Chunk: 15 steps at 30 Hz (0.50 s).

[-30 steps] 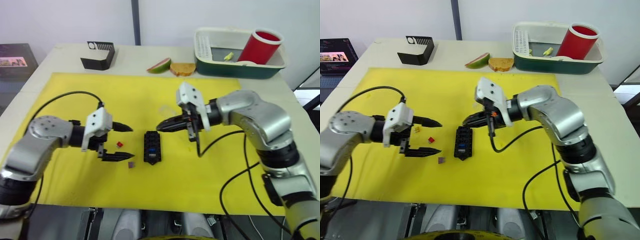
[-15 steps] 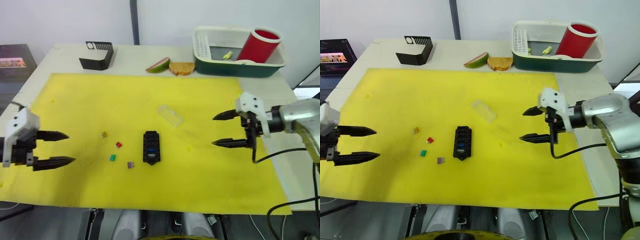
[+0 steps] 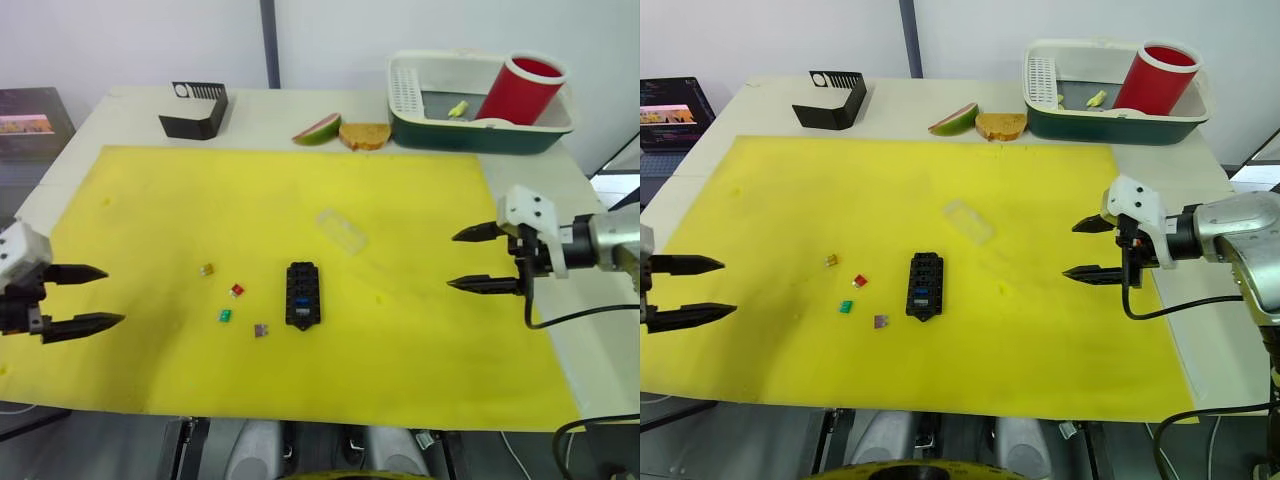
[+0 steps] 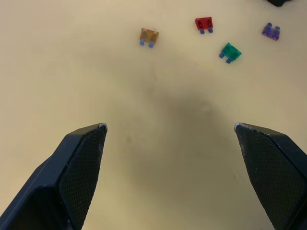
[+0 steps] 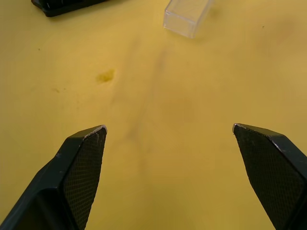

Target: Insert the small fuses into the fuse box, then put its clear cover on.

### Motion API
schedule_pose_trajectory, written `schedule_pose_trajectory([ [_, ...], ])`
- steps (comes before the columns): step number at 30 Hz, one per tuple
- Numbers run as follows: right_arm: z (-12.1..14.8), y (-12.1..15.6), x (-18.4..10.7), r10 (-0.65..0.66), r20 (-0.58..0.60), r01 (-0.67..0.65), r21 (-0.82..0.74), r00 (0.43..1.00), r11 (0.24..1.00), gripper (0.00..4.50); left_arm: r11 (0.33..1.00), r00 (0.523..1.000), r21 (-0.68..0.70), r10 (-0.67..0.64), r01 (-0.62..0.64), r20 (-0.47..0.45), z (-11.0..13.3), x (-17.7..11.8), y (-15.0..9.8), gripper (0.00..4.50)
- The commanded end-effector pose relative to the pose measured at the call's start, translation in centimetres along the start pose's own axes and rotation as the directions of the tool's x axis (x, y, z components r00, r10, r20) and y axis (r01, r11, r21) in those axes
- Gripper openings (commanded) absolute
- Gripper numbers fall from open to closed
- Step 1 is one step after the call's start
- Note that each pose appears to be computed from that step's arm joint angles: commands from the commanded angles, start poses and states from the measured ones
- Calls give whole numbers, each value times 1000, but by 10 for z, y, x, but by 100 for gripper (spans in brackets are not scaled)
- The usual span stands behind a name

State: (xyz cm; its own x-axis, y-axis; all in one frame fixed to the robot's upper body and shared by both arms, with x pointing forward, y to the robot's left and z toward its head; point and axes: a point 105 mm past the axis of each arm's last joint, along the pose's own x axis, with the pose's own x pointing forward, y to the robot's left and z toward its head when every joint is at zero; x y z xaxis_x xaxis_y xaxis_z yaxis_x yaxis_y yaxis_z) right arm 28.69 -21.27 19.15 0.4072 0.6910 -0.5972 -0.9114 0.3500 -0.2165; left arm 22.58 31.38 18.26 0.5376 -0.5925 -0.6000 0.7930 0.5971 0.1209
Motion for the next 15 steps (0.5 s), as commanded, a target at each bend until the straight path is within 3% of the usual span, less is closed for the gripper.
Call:
schedule_pose_trajectory([
  [1,27,1,3,-15,99,19,-40,995,999,446,1000,999,10,-29,29,14,1,11,3,450],
  [8,85,27,39,135,286,-107,-110,949,988,446,972,973,-105,-199,211,117,16,45,16,450],
  [15,116,46,65,233,325,-168,-216,917,962,446,916,940,-237,-281,323,196,29,86,33,450],
])
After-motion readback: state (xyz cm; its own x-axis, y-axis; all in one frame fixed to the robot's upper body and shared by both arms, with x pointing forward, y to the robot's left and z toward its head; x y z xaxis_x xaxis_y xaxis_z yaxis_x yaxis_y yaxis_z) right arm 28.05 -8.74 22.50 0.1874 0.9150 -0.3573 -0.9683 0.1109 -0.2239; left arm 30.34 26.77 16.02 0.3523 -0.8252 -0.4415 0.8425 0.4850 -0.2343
